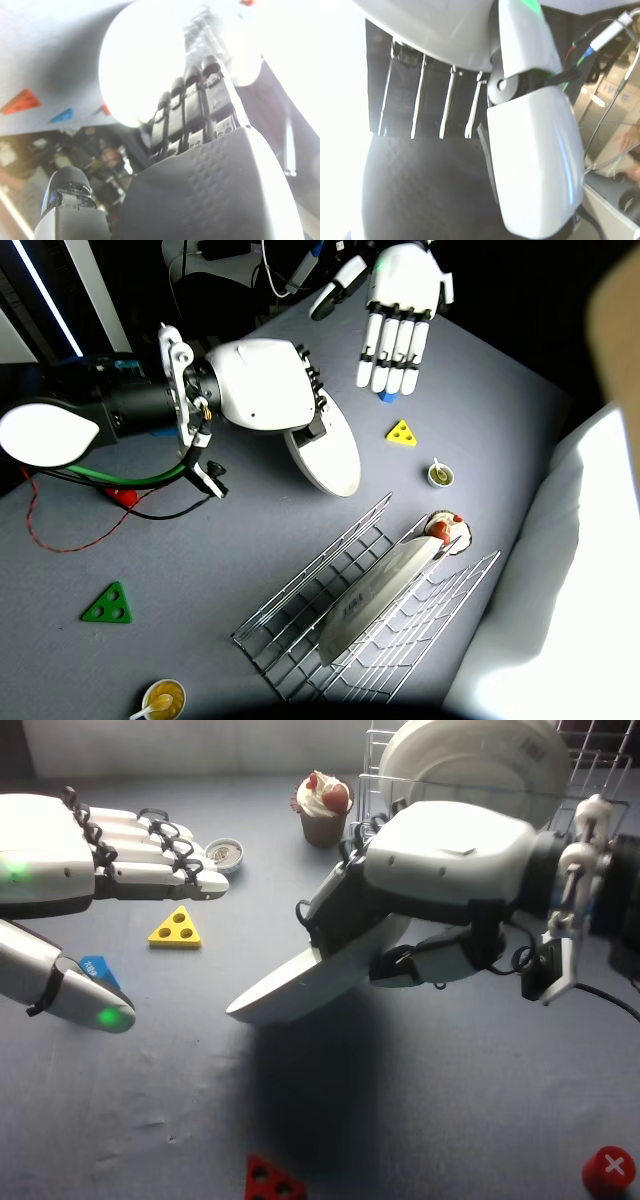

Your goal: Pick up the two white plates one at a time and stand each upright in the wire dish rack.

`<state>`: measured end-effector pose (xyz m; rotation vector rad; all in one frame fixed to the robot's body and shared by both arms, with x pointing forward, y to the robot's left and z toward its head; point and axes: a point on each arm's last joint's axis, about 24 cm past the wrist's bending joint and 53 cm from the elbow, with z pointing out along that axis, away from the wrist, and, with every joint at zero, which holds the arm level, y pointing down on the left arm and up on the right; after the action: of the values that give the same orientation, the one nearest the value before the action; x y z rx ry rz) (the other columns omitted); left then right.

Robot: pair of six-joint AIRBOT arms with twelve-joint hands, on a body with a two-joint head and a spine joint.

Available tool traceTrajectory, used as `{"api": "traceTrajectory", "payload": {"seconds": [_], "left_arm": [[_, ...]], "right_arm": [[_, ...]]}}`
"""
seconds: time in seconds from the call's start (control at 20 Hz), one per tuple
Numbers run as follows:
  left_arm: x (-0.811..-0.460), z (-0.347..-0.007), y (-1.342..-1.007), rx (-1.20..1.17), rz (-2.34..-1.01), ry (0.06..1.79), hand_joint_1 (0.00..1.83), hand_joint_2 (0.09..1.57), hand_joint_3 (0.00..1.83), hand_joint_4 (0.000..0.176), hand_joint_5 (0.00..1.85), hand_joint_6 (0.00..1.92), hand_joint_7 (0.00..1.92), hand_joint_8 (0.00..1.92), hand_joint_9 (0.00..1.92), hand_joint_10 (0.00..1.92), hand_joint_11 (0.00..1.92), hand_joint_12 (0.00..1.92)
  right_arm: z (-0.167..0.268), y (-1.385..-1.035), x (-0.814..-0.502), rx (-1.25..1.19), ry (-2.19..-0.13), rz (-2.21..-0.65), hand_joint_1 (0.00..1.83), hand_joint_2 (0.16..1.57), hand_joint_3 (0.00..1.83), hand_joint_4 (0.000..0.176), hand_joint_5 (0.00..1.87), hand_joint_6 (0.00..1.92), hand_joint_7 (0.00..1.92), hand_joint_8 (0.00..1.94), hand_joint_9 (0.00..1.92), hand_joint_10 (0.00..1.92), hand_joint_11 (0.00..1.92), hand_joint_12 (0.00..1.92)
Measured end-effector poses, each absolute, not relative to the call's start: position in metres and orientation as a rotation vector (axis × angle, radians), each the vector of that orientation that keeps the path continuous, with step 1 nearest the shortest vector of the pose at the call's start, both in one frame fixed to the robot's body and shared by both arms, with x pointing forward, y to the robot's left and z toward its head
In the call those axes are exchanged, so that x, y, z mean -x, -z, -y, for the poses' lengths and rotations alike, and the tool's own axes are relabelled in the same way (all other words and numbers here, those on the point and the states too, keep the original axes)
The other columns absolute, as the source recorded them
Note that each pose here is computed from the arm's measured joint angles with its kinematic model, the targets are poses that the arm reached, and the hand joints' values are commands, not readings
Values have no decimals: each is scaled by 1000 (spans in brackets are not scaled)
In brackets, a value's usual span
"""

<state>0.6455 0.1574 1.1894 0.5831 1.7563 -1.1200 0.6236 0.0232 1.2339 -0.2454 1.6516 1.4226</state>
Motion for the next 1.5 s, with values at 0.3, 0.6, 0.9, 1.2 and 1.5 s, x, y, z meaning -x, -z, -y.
{"api": "traceTrajectory", "payload": {"seconds": [0.3, 0.6, 0.9, 1.2, 1.5], "left_arm": [[-649, -164, -1188, -580, -1766, 1090, 0, 970, 0, 0, 108, 1, 156, 5, 148, 6, 153, 13], [-647, -178, -1185, -585, -1786, 1058, 0, 970, 0, 0, 115, 0, 163, 0, 156, 0, 158, 13], [-645, -189, -1174, -620, -1823, 1007, 0, 969, 0, 0, 99, 0, 132, 0, 124, 0, 126, 0], [-645, -212, -1160, -664, -1876, 918, 0, 973, 1, 0, 91, 0, 130, 3, 119, 6, 117, 4], [-640, -215, -1156, -654, -1896, 925, 0, 983, 3, 0, 116, 2, 161, 3, 163, 6, 173, 35]], "right_arm": [[-8, -1271, -620, 151, -1556, -1681, 1499, 1040, 1, 0, 947, 943, 1146, 506, 1174, 645, 1012, 1323], [10, -1305, -625, 32, -1668, -1681, 1493, 1059, 2, 0, 918, 1003, 1089, 552, 1092, 767, 1014, 1344], [38, -1324, -651, -225, -1789, -1680, 1493, 1060, 1, 0, 922, 975, 1079, 569, 1087, 792, 1014, 1354], [65, -1322, -686, -408, -1776, -1670, 1492, 1065, 0, 0, 910, 1038, 1074, 571, 1069, 793, 1015, 1333], [88, -1331, -708, -543, -1802, -1626, 1491, 1076, 0, 0, 883, 1059, 1051, 628, 1032, 858, 990, 1376]]}}
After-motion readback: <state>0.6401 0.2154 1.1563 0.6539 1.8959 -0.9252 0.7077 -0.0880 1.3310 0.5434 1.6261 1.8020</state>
